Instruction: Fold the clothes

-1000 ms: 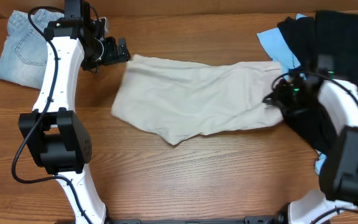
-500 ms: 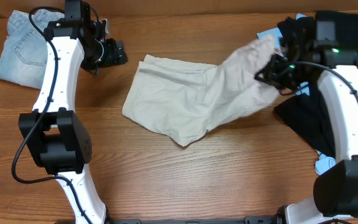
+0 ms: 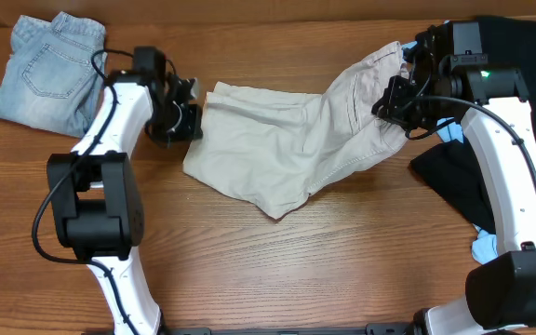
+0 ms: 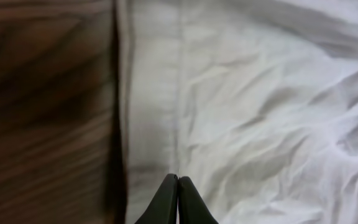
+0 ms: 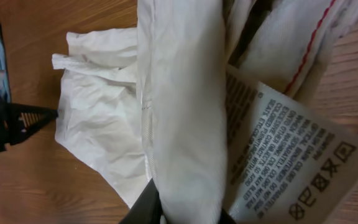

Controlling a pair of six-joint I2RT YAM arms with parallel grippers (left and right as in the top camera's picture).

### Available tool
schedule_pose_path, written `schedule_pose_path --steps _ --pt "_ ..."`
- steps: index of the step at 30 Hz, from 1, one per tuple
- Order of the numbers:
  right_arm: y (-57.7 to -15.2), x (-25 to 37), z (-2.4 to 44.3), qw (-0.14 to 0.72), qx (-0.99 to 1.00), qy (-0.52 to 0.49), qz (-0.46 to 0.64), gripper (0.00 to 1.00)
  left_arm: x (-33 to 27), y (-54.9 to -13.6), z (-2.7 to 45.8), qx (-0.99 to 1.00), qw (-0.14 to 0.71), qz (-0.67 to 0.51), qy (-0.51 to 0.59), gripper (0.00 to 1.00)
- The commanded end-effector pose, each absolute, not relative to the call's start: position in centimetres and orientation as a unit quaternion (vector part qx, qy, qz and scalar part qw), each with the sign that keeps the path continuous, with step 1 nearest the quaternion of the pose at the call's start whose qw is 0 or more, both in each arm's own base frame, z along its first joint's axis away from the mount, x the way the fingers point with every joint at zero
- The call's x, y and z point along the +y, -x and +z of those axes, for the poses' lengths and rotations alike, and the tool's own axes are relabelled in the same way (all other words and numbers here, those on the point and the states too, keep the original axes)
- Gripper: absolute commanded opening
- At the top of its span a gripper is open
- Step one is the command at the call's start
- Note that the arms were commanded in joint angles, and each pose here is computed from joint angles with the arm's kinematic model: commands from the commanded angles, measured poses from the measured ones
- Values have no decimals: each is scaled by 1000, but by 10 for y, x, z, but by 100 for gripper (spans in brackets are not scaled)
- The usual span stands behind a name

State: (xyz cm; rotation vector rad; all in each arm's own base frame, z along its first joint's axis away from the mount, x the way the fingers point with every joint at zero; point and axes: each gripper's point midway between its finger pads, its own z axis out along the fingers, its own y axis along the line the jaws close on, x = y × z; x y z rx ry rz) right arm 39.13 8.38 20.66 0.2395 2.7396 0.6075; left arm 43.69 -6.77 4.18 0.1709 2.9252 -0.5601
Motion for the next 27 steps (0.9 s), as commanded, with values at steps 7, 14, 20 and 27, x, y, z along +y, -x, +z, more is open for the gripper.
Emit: schedule_pose_path --steps 7,14,20,27 --pt "-400 63 231 207 952 -96 205 12 -79 -432 15 966 103 -213 -101 4" --pt "-400 38 231 212 950 -104 204 11 -80 -432 13 966 105 -214 -96 4" --pt "-396 65 232 203 951 -72 224 10 -81 -434 8 968 108 -216 -74 4" --pt "-399 122 203 168 964 -62 199 10 -83 -434 6 968 108 -218 -65 4"
